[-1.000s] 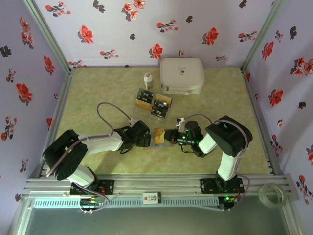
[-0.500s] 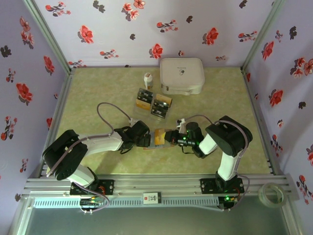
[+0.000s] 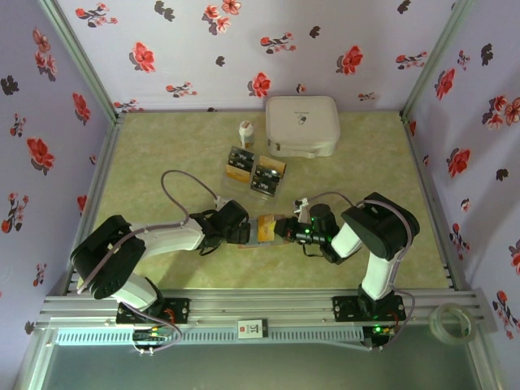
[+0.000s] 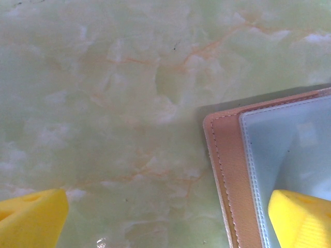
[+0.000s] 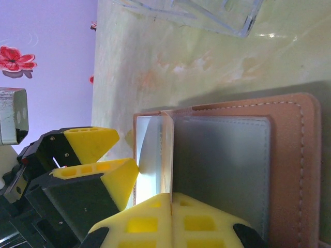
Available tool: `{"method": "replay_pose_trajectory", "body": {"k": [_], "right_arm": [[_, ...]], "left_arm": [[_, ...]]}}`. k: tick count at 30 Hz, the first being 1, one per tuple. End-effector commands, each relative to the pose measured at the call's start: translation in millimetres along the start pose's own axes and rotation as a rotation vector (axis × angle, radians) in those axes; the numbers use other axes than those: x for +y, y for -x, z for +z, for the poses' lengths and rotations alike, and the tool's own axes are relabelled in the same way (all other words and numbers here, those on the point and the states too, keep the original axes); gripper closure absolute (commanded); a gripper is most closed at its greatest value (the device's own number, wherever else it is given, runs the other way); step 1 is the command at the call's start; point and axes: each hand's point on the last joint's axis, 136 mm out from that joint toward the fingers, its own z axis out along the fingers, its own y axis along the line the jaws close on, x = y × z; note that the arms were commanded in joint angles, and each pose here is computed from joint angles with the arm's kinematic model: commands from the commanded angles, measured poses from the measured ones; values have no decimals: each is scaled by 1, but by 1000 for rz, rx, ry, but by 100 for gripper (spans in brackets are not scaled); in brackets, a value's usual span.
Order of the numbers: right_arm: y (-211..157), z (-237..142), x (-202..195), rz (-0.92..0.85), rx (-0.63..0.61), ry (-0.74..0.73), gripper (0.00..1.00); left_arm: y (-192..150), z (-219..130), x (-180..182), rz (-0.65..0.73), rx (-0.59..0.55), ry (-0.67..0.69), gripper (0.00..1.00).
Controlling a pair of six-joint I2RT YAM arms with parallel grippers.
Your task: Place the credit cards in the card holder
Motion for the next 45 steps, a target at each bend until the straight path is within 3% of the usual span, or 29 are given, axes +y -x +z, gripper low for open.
{"method": "replay_pose_trajectory", "body": {"k": [1,18,45], "right_arm": [[-16,-2,-14,15,49,-38,100],[-19,3,-13,14,92,-39,100],[-23,-6,-31,71,64,-107,100]], "left_arm": [[-9,1,9,-5,20,23,0],[-7,1,8,-4,18,21,0],[-8,1,9,-6,18,22,0]]}}
